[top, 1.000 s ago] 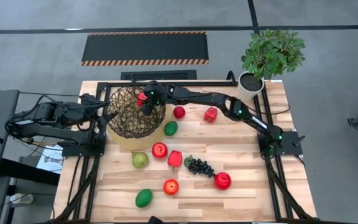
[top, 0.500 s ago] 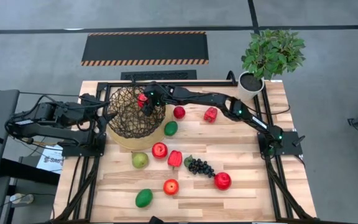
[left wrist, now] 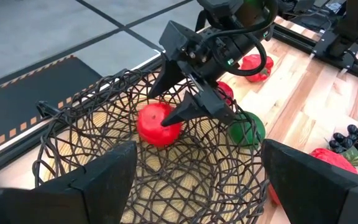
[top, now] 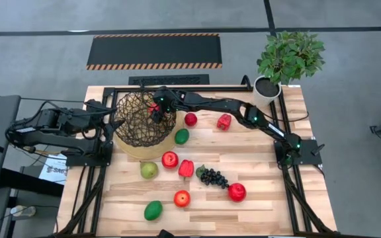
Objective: Build produce basket
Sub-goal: Put the red apple into the black wire basket, then put the red bell pepper into the black wire basket
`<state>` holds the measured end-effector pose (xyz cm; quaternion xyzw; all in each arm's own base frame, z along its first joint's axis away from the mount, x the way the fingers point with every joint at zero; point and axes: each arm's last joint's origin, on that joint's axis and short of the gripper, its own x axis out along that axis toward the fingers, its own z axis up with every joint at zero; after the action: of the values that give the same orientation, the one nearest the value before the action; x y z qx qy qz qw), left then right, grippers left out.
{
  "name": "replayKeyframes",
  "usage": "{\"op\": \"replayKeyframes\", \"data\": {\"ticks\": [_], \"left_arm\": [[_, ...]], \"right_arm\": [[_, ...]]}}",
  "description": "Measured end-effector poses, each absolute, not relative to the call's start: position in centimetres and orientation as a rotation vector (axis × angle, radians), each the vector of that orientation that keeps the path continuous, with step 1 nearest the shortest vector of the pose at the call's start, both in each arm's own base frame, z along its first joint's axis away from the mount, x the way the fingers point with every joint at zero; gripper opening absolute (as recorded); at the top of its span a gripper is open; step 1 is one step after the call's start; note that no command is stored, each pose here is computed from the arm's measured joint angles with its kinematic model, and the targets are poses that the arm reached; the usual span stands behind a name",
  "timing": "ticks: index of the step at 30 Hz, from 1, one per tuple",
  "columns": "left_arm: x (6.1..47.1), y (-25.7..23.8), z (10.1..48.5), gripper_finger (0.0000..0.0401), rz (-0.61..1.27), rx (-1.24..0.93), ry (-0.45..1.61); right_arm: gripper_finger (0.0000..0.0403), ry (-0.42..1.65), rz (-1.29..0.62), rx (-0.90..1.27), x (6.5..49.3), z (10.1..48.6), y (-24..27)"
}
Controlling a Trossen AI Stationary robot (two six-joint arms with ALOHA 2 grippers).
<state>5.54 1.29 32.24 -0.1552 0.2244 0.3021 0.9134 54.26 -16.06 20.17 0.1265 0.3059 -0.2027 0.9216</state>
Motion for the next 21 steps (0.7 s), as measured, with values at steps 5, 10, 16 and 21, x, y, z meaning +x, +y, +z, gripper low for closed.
{"op": "replayKeyframes", "data": {"ticks": [5, 10, 16, 21], "left_arm": [[5.5, 1.3, 32.2, 0.0330, 0.622, -0.320, 0.462], [5.5, 1.3, 32.2, 0.0330, 0.624, -0.327, 0.461], [5.5, 1.3, 32.2, 0.0330, 0.622, -0.336, 0.462], [5.6, 1.2, 32.2, 0.0330, 0.608, -0.343, 0.466]], "right_arm": [[0.0358, 0.633, -0.407, 0.263, 54.2, 20.6, -16.0], [0.0364, 0.649, -0.376, 0.233, 52.4, 25.2, -15.4], [0.0362, 0.794, -0.369, 0.217, 47.4, 31.7, -14.0], [0.0362, 0.984, -0.373, 0.242, 42.3, 35.5, -12.0]]}}
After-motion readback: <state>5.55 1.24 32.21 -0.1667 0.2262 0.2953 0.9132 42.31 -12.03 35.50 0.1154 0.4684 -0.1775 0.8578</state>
